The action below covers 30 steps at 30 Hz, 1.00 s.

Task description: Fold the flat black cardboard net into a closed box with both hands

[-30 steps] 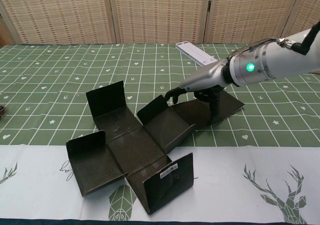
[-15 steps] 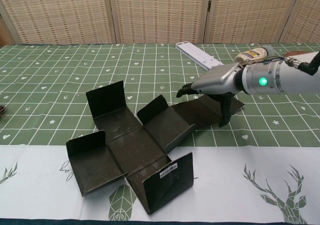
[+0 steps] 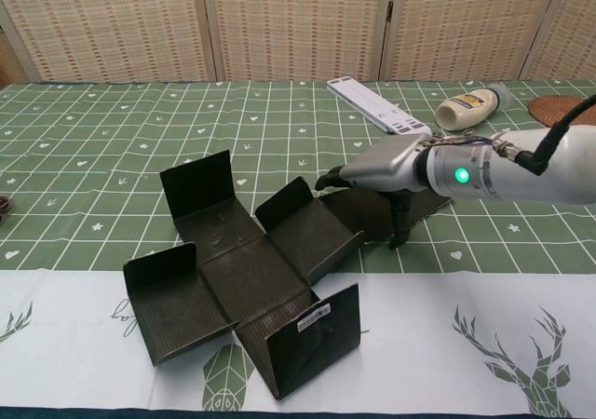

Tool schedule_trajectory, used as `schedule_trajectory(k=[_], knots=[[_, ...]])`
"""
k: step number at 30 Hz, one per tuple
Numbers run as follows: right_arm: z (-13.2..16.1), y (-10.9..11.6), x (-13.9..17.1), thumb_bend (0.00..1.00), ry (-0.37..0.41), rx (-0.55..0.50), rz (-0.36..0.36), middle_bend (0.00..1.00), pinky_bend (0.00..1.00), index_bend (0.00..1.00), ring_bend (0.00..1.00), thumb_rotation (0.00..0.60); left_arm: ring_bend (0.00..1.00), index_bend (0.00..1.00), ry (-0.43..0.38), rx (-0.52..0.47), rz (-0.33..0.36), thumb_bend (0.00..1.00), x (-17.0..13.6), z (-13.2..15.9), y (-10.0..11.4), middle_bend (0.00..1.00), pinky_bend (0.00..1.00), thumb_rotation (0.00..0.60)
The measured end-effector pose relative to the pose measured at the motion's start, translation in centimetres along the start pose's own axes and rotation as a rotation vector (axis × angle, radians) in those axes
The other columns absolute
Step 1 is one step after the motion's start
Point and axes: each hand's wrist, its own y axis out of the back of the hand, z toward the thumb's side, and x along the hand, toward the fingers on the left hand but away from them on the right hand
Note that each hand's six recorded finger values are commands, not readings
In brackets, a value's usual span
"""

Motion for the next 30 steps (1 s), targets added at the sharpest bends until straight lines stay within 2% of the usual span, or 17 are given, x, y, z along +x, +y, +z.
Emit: schedule_trajectory(k=[2, 5, 9, 14, 23, 30], knots=[[0.0, -0.1, -0.1, 0.03, 0.001, -0.002, 0.005, 0.09, 1.00, 0.00, 0.71, 0.600, 0.19, 0.15, 0.002, 0.000, 0.001, 0.06, 0.0, -0.1, 0.0, 0.13, 0.43, 0.600], [0.0, -0.2, -0.3, 0.11, 0.002, -0.002, 0.012, 0.16, 1.00, 0.01, 0.71, 0.600, 0.19, 0.15, 0.001, 0.001, 0.001, 0.06, 0.0, -0.1, 0.0, 0.13, 0.43, 0.600], [-0.1, 0.1, -0.4, 0.19, -0.003, -0.009, 0.004, 0.27, 1.00, 0.14, 0.74, 0.600, 0.20, 0.15, -0.014, 0.006, 0.005, 0.06, 0.3, 0.2, 0.1, 0.13, 0.43, 0.600], [-1.0, 0.6, -0.4, 0.20, -0.029, -0.062, -0.021, 0.30, 1.00, 0.18, 0.74, 0.600, 0.21, 0.17, -0.062, 0.021, 0.024, 0.06, 1.5, 1.1, 0.4, 0.13, 0.43, 0.600], [-3.6, 0.5, 0.3, 0.20, -0.102, -0.141, -0.081, 0.35, 1.00, 0.23, 0.76, 0.600, 0.23, 0.22, -0.221, 0.060, 0.053, 0.06, 5.4, 5.1, 0.4, 0.13, 0.43, 0.600], [-5.0, 0.3, 0.7, 0.22, -0.149, -0.185, -0.113, 0.40, 1.00, 0.27, 0.78, 0.600, 0.26, 0.22, -0.354, 0.108, 0.031, 0.06, 9.0, 9.1, -2.3, 0.14, 0.43, 0.600]])
